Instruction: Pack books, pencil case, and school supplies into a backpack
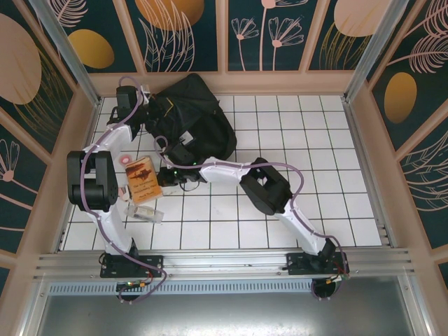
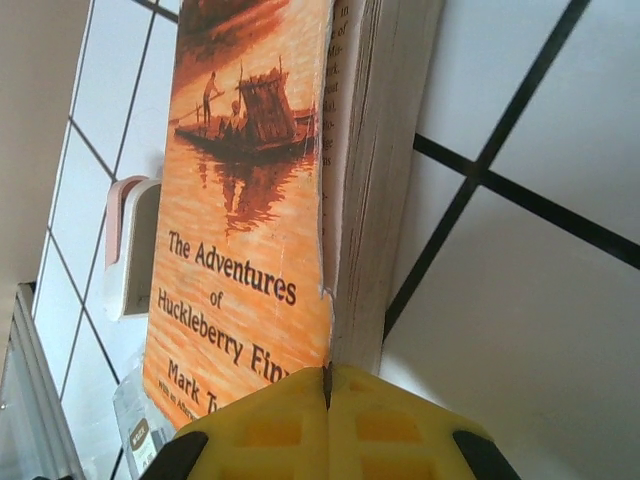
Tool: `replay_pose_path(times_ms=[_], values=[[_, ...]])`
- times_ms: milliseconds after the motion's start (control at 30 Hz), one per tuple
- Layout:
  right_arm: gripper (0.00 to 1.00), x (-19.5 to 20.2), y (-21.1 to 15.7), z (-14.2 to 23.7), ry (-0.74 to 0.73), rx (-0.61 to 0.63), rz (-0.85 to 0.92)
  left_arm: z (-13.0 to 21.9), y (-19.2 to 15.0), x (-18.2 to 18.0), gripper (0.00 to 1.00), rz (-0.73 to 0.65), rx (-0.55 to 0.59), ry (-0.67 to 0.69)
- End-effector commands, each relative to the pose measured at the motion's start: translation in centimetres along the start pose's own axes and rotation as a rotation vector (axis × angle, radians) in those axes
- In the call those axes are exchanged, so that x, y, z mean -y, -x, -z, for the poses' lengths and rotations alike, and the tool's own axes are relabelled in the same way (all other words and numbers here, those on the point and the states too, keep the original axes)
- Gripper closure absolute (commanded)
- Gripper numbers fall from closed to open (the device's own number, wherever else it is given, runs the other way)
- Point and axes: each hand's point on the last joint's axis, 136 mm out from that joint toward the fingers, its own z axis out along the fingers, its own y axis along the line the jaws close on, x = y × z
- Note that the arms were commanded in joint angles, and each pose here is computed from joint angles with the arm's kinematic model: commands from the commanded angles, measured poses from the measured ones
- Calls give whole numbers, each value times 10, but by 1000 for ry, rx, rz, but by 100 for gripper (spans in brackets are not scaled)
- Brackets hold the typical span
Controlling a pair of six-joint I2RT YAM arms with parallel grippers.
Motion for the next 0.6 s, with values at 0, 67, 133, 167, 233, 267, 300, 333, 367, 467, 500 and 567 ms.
replay_pose_path(times_ms=[0, 67, 133, 167, 233, 267, 300, 333, 367, 467, 500, 567], values=[[100, 5, 18, 34, -110, 95, 31, 2, 6, 0, 100, -14, 12, -11], [100, 4, 21, 43, -117, 121, 52, 3, 7, 0, 100, -21, 16, -2], [100, 1, 23, 51, -123, 143, 65, 3, 8, 0, 100, -28, 18, 4], [100, 1, 24, 52, -124, 143, 69, 3, 8, 0, 100, -28, 18, 4], [100, 0, 24, 57, -131, 148, 80, 3, 8, 0, 100, -29, 19, 6], [100, -1, 23, 59, -129, 150, 81, 3, 8, 0, 100, -34, 20, 10], [100, -4, 21, 59, -105, 138, 87, 3, 9, -1, 100, -36, 22, 17], [100, -12, 18, 58, -64, 114, 103, 4, 10, -1, 100, -39, 24, 20], [100, -19, 16, 56, -43, 93, 117, 5, 11, 2, 100, -49, 27, 20], [100, -42, 14, 52, 1, 74, 191, 10, 18, 9, 100, -84, 50, 36], [100, -49, 15, 50, 24, 69, 200, 12, 23, 14, 100, -106, 66, 44], [100, -61, 19, 41, 89, 55, 197, 14, 32, 19, 100, -141, 88, 70]])
